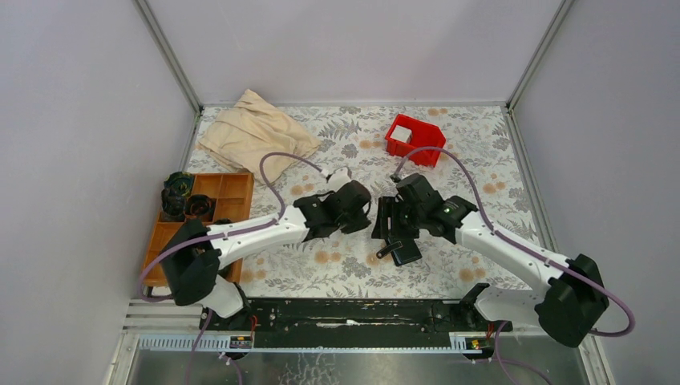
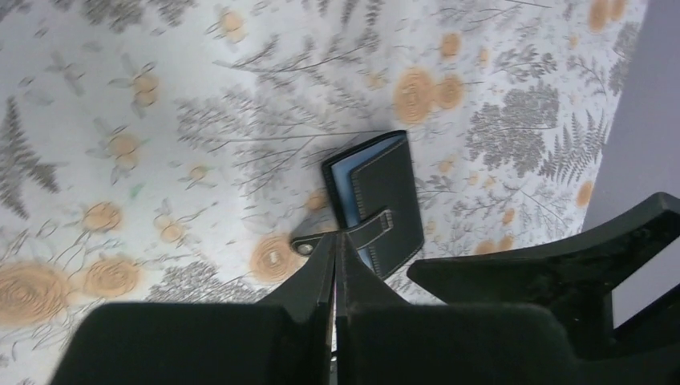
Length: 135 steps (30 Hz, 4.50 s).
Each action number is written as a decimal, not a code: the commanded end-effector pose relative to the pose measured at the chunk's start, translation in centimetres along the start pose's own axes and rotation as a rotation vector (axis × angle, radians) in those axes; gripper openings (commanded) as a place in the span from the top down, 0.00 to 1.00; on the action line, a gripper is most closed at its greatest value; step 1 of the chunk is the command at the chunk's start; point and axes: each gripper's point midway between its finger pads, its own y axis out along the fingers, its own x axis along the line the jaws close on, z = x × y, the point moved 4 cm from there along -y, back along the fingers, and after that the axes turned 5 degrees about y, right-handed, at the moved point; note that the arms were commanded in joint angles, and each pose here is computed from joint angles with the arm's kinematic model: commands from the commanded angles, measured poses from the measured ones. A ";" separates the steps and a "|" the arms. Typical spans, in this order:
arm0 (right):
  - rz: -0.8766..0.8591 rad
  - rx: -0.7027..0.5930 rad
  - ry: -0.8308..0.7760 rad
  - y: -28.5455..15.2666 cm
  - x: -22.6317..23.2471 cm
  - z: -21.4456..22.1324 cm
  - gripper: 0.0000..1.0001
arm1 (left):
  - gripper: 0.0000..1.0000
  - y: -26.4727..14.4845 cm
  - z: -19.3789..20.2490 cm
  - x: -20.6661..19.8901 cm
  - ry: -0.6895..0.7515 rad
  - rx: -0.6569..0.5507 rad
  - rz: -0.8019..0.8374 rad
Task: Put the credit cards into the card holder
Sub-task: Close the card holder at the center of the board.
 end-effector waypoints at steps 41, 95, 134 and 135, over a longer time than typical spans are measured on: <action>0.171 -0.259 0.429 1.3 -11.8 3.0 0.16 | 0.98 5.9 7.9 -4.5 0.370 0.348 0.235; 0.133 -0.110 0.439 5.4 -14.0 7.2 0.18 | 1.00 1.4 -1.5 -3.5 0.215 0.133 0.177; 0.063 -0.070 0.477 7.4 -13.3 7.0 0.19 | 0.98 8.7 1.9 1.4 0.244 0.276 -0.006; 0.064 -0.067 0.479 7.5 -13.4 7.2 0.19 | 0.98 8.8 2.0 1.7 0.245 0.277 -0.017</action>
